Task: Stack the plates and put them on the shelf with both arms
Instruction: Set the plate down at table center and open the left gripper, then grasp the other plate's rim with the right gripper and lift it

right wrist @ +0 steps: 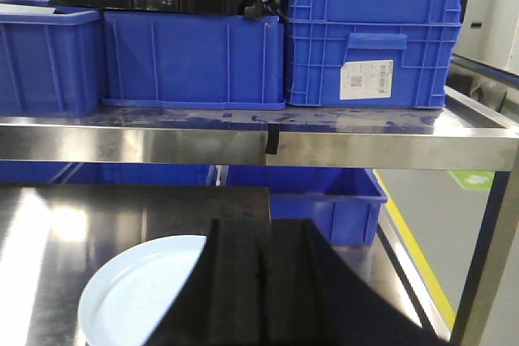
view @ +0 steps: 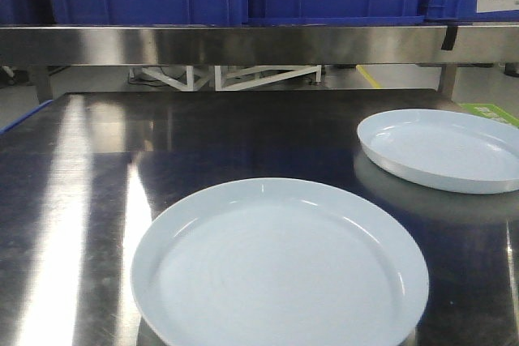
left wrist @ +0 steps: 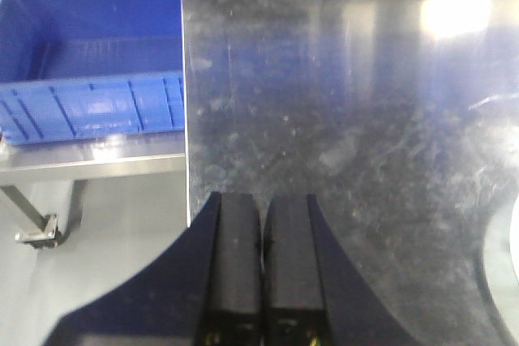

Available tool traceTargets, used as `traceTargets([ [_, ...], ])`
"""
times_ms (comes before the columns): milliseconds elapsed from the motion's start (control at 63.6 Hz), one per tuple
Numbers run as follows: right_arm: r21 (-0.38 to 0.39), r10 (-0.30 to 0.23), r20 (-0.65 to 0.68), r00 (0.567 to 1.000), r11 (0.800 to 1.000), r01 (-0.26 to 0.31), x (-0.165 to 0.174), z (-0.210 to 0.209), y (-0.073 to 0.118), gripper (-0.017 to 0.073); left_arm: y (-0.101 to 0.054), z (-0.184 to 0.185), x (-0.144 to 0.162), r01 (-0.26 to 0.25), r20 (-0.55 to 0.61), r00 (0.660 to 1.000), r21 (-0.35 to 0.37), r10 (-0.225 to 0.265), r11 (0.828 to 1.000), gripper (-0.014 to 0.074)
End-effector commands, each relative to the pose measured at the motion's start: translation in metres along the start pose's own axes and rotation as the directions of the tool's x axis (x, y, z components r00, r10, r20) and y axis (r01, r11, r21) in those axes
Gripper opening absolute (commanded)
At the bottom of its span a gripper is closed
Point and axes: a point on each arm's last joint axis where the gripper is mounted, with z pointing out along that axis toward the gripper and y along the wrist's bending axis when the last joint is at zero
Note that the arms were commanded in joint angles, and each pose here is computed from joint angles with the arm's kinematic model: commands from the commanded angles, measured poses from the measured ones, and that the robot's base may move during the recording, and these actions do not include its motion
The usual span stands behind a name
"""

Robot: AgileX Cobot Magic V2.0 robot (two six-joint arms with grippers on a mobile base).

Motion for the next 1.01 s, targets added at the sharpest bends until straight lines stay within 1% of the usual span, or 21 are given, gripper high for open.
traceTargets([
  [0, -0.003, -0.005, -0.012, 1.0, 1.0, 0.005, -0.043, 0.011, 0.001, 0.0058, -0.001, -0.005, -0.016, 0.011, 0.116, 0.993, 0.009, -0.012, 1.0, 0.0084],
  [79, -0.009, -0.005, -0.109, 0.994, 1.0, 0.004, -0.066, 0.029, 0.002, 0.0058, -0.001, -0.005, -0.016, 0.011, 0.122, 0.992, 0.009, -0.012, 1.0, 0.0084],
  [141, -0.015, -0.005, -0.214, 0.977, 1.0, 0.002, -0.078, 0.051, 0.002, 0.0059, -0.001, -0.005, -0.016, 0.011, 0.122, 0.992, 0.009, -0.012, 1.0, 0.0084],
  [220, -0.022, -0.006, -0.335, 0.942, 1.0, -0.001, -0.09, 0.075, 0.002, 0.0061, -0.001, -0.005, -0.016, 0.011, 0.122, 0.992, 0.009, -0.012, 1.0, 0.0084],
  [283, -0.026, -0.007, -0.432, 0.902, 1.0, -0.005, -0.091, 0.096, 0.002, 0.006, -0.001, -0.005, -0.016, 0.011, 0.122, 0.992, 0.009, -0.012, 1.0, 0.0084],
  [362, -0.03, -0.008, -0.519, 0.855, 1.0, -0.008, -0.095, 0.121, 0.001, 0.006, -0.001, -0.005, -0.016, 0.011, 0.122, 0.992, 0.009, -0.012, 1.0, 0.0084],
  [393, -0.031, -0.008, -0.557, 0.83, 0.999, -0.011, -0.093, 0.134, 0.001, 0.0062, -0.001, -0.005, -0.016, 0.011, 0.122, 0.992, 0.009, -0.012, 1.0, 0.0084],
  [440, -0.033, -0.012, -0.585, 0.811, 0.999, -0.01, -0.092, 0.146, 0.001, 0.0073, -0.001, -0.005, -0.016, 0.011, 0.122, 0.992, 0.009, -0.012, 1.0, 0.0084],
  [519, -0.039, -0.021, -0.625, 0.78, 0.999, -0.004, -0.085, 0.167, 0.0, 0.0134, -0.001, -0.005, -0.016, 0.011, 0.12, 0.993, 0.009, -0.012, 1.0, 0.0084],
  [613, -0.04, -0.024, -0.66, 0.751, 0.999, -0.003, -0.074, 0.193, -0.001, 0.0267, -0.001, -0.005, -0.016, 0.011, 0.116, 0.993, 0.009, -0.012, 1.0, 0.0084],
  [692, -0.036, -0.021, -0.673, 0.739, 0.999, -0.004, -0.062, 0.211, -0.002, 0.0372, -0.001, -0.005, -0.015, 0.011, 0.114, 0.993, 0.009, -0.012, 1.0, 0.0084],
  [755, -0.034, -0.019, -0.689, 0.724, 0.999, -0.006, -0.053, 0.221, -0.003, 0.0424, -0.001, -0.005, -0.015, 0.011, 0.114, 0.993, 0.009, -0.012, 1.0, 0.0084],
  [802, -0.032, -0.018, -0.709, 0.705, 0.999, -0.008, -0.045, 0.229, -0.004, 0.044, -0.001, -0.005, -0.015, 0.011, 0.114, 0.993, 0.009, -0.012, 1.0, 0.0084],
  [990, -0.029, -0.016, -0.79, 0.614, 1.0, -0.011, -0.006, 0.259, -0.006, 0.0437, -0.001, -0.005, -0.015, 0.011, 0.114, 0.993, 0.009, -0.012, 1.0, 0.0084],
])
